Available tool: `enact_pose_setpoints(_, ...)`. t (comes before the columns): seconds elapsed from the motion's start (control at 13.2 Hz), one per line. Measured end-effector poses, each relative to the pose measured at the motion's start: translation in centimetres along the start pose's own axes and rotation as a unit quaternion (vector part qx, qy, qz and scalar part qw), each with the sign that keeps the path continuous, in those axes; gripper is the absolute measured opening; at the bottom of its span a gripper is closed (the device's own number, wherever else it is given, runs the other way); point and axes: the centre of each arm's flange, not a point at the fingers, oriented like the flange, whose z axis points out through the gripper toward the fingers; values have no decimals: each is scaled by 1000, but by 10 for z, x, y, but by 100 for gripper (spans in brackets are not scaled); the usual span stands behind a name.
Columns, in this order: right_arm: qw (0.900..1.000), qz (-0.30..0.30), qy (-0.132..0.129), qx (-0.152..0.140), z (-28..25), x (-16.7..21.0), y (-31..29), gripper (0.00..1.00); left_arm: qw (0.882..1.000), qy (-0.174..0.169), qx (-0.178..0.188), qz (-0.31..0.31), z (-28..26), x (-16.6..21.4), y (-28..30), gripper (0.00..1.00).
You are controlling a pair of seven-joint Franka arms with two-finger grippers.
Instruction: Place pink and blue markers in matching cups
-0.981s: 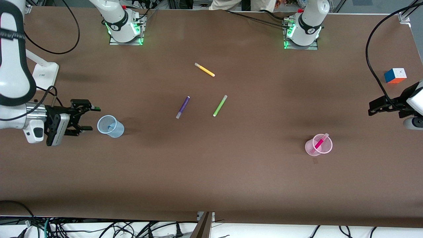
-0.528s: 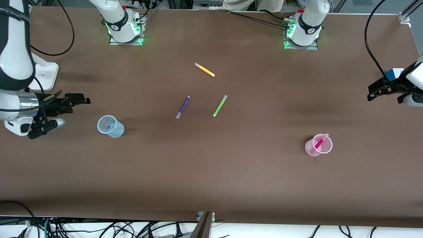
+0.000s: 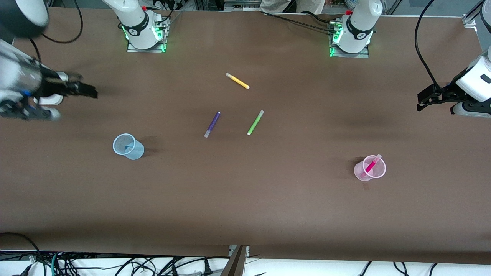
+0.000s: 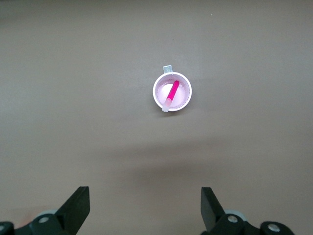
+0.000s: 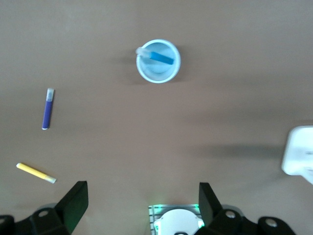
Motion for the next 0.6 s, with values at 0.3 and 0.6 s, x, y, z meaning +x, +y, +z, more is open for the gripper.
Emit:
enact_pose_setpoints(0.3, 999, 16, 44, 2, -42, -45, 22, 100, 1000, 2, 0, 1, 0, 1, 1, 100)
enact_pose_setpoints(0.6, 999, 42, 29, 5, -29, -29, 48, 100, 1000, 3, 0, 4, -1, 1, 4, 100)
